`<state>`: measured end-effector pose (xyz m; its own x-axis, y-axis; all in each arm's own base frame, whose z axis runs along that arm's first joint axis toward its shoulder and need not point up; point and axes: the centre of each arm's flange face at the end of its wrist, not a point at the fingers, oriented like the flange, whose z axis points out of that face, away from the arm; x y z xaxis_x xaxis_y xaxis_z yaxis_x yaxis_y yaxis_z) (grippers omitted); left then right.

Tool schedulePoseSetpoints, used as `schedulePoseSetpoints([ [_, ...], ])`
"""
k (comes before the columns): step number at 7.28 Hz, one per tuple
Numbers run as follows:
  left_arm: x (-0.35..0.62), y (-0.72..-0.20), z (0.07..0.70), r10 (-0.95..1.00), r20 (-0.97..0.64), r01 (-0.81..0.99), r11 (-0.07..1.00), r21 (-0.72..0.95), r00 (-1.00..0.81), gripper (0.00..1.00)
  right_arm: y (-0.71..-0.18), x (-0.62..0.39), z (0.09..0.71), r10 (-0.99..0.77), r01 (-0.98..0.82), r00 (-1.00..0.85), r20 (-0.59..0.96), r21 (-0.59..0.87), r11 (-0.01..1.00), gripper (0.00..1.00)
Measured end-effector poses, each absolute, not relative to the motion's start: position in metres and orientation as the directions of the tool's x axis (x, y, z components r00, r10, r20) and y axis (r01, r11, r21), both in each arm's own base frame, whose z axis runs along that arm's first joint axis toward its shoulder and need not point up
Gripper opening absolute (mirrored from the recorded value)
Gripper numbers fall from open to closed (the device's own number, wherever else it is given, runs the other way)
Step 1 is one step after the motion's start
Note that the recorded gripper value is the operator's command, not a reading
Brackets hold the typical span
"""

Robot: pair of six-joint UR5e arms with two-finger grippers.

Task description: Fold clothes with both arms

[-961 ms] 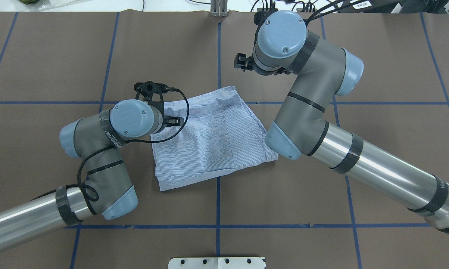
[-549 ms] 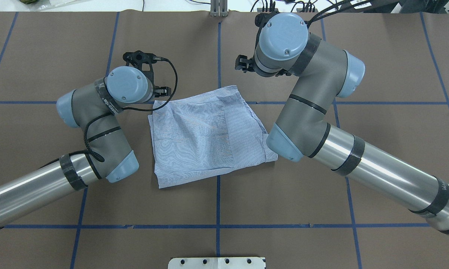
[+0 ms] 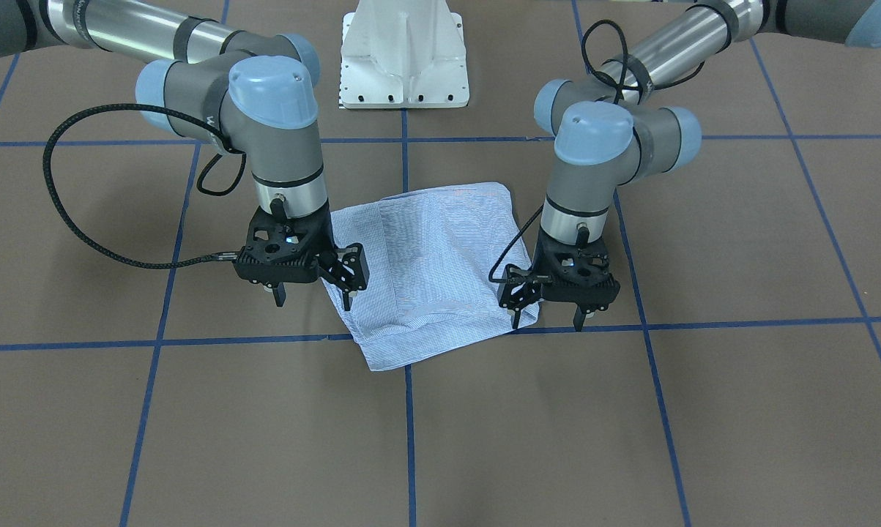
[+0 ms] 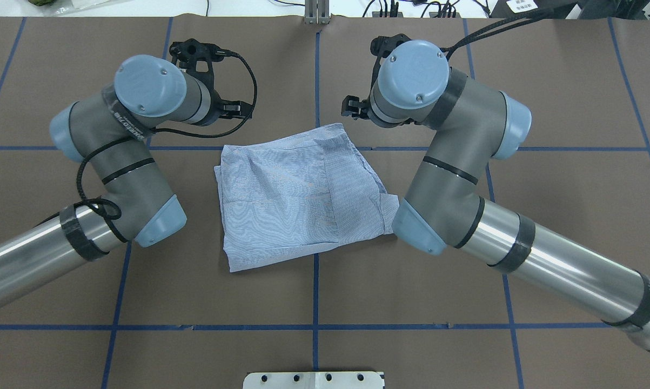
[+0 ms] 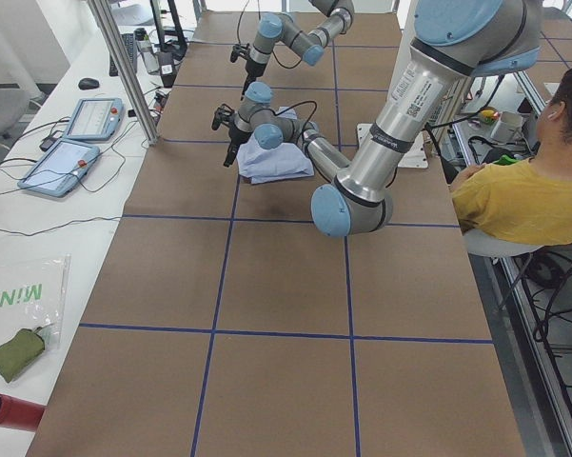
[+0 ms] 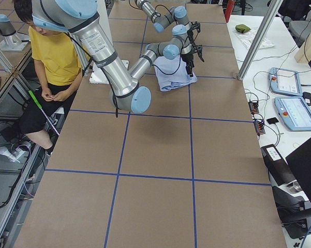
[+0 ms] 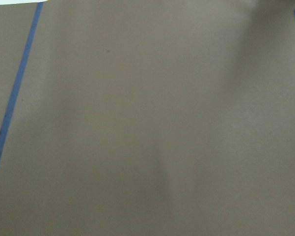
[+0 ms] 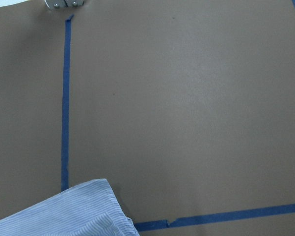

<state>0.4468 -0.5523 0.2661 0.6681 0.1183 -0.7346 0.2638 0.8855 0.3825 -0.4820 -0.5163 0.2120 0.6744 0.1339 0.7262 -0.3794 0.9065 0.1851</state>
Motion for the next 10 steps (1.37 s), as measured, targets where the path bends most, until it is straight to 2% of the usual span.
schedulePoseSetpoints([
  [2, 0.412, -0.536, 0.262, 0.214, -0.724, 0.209, 0.870, 0.446, 0.655, 1.00, -0.453, -0.498, 0.213, 0.186, -0.426, 0.644, 0.742, 0.146, 0.893, 1.00],
  [5, 0.402, -0.533, 0.267, 0.235, -0.714, 0.193, 0.866, 0.462, 0.660, 1.00, -0.379, -0.543, 0.231, 0.246, -0.474, 0.653, 0.716, 0.133, 0.870, 1.00],
  [10, 0.401, -0.531, 0.281, 0.221, -0.710, 0.188, 0.873, 0.449, 0.669, 1.00, -0.339, -0.567, 0.271, 0.216, -0.482, 0.646, 0.732, 0.171, 0.859, 1.00],
])
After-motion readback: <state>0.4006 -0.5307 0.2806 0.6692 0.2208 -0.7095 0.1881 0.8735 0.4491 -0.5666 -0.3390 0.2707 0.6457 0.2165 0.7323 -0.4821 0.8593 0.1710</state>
